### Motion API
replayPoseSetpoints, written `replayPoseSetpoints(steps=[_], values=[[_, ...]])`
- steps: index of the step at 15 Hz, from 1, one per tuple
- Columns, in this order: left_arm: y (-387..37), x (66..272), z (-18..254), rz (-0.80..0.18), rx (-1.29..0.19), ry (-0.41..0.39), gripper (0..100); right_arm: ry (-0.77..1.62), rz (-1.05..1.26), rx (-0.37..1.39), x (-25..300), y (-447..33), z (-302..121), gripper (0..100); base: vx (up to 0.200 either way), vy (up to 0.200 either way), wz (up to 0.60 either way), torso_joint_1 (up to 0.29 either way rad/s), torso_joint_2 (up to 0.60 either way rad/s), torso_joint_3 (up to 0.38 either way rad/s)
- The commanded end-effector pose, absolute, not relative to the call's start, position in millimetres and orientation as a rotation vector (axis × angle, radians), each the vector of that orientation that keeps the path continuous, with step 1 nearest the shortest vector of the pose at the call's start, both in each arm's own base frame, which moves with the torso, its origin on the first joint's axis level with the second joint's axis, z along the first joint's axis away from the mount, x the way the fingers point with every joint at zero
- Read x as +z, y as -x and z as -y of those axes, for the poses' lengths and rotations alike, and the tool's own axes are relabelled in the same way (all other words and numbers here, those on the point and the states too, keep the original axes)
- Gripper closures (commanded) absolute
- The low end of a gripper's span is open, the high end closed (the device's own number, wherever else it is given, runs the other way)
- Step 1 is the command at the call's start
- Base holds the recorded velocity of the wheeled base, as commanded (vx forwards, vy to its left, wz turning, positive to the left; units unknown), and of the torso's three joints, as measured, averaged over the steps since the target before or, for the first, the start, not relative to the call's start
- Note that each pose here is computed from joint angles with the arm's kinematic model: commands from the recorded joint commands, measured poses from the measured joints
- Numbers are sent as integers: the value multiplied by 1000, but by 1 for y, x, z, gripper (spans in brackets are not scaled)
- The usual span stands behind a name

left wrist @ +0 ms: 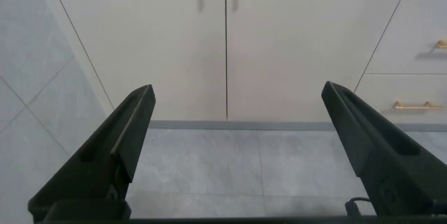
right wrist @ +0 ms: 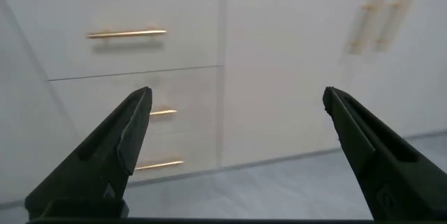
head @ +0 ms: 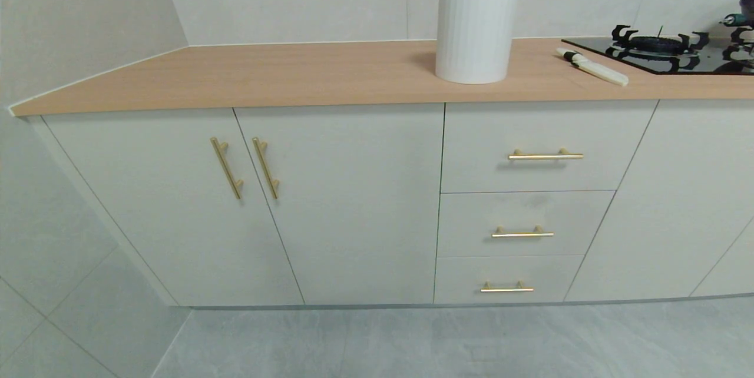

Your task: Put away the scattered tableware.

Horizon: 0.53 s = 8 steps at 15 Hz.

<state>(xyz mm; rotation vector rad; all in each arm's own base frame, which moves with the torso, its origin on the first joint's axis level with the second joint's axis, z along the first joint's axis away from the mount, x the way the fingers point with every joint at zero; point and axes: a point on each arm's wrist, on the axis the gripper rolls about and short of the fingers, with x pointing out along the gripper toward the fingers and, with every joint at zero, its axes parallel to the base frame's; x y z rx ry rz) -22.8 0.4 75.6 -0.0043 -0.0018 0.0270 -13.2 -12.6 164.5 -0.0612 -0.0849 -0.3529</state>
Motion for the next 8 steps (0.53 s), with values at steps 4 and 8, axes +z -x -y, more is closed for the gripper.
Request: replayPoseSetpoints(steps=[4,8], values=[[23,76,0,2,28,5,0,23,145,-594,103,23,14,0,0,0,0,0,0,0],[23,76,0,2,28,5,0,-15,127,-522,89,27,11,0,0,0,0,0,0,0]])
